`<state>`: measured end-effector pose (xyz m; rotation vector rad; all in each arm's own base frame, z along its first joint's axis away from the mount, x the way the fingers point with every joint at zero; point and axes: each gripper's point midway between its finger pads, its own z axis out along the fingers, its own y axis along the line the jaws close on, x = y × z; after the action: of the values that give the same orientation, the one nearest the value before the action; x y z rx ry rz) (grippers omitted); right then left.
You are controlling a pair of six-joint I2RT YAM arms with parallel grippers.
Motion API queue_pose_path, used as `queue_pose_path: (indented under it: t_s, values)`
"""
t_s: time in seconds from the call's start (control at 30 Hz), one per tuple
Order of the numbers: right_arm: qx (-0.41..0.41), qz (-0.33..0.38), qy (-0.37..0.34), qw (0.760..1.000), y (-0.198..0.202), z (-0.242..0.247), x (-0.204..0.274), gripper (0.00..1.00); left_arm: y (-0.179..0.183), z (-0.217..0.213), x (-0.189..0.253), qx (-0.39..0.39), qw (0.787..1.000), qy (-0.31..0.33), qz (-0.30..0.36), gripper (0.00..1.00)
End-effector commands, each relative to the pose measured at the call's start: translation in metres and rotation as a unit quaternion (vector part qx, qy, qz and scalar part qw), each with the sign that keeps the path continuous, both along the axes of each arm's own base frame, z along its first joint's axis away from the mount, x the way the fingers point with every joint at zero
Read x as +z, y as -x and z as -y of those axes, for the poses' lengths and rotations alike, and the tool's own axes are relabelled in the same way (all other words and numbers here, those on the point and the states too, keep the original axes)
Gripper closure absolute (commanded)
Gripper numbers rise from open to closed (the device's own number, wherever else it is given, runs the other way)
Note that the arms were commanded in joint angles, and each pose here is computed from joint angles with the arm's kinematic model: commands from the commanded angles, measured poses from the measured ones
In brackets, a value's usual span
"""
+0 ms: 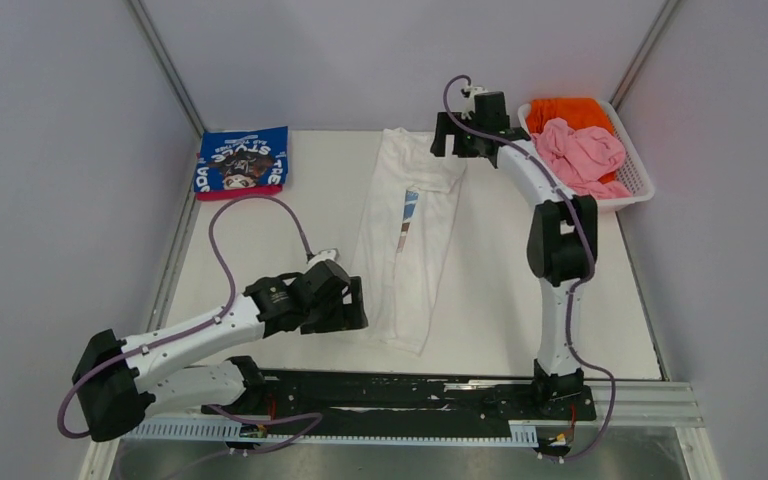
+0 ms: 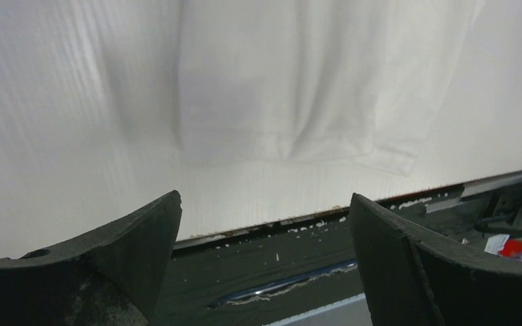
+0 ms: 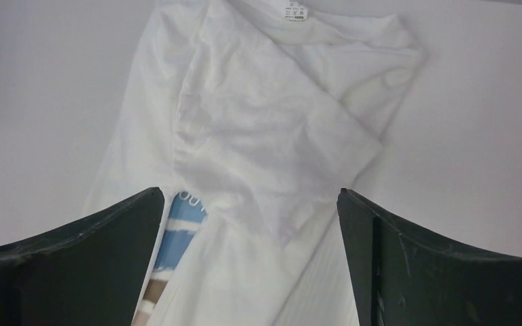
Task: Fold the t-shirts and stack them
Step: Rotate the tshirt 90 degrees, then grab the bottom of the folded rectangular tshirt with both arms
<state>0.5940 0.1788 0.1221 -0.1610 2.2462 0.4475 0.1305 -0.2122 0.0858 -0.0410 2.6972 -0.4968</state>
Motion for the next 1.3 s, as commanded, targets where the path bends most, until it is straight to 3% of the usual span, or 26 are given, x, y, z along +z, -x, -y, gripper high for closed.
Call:
queue_pose_path:
  t_s: [0.0, 0.17, 0.27, 0.57, 0.83, 1.0, 1.27]
  values:
    - [-0.051, 0.073, -0.006, 0.996, 0.045, 0.024, 0.099, 0.0, -0.017, -0.03, -0.007, 0.025, 0.999, -0.031, 0.021, 0.0]
    - [-0.101, -0.011, -0.044, 0.994, 0.137, 0.03, 0.065, 0.0, -0.025, -0.015, -0.01, -0.021, 0.999, -0.033, 0.006, 0.01]
    - [-0.107, -0.054, -0.061, 0.991, 0.188, 0.025, 0.041, 0.0, -0.023, -0.003, -0.022, -0.05, 0.998, -0.04, -0.023, 0.11]
    - [-0.027, -0.096, -0.022, 0.995, 0.302, -0.011, -0.018, 0.0, -0.026, -0.004, -0.045, -0.067, 0.994, -0.078, -0.04, 0.3]
    - [-0.019, -0.134, -0.04, 0.99, 0.353, -0.012, -0.035, 0.01, -0.024, -0.004, -0.054, -0.079, 0.991, -0.092, -0.057, 0.63]
    - [0.007, -0.143, -0.021, 0.989, 0.374, -0.014, -0.039, 0.01, -0.024, -0.008, -0.047, -0.077, 0.991, -0.098, -0.054, 0.68]
    - [0.12, -0.144, 0.049, 0.981, 0.429, -0.052, -0.042, 0.05, -0.02, -0.012, -0.041, -0.061, 0.993, -0.087, -0.05, 0.74]
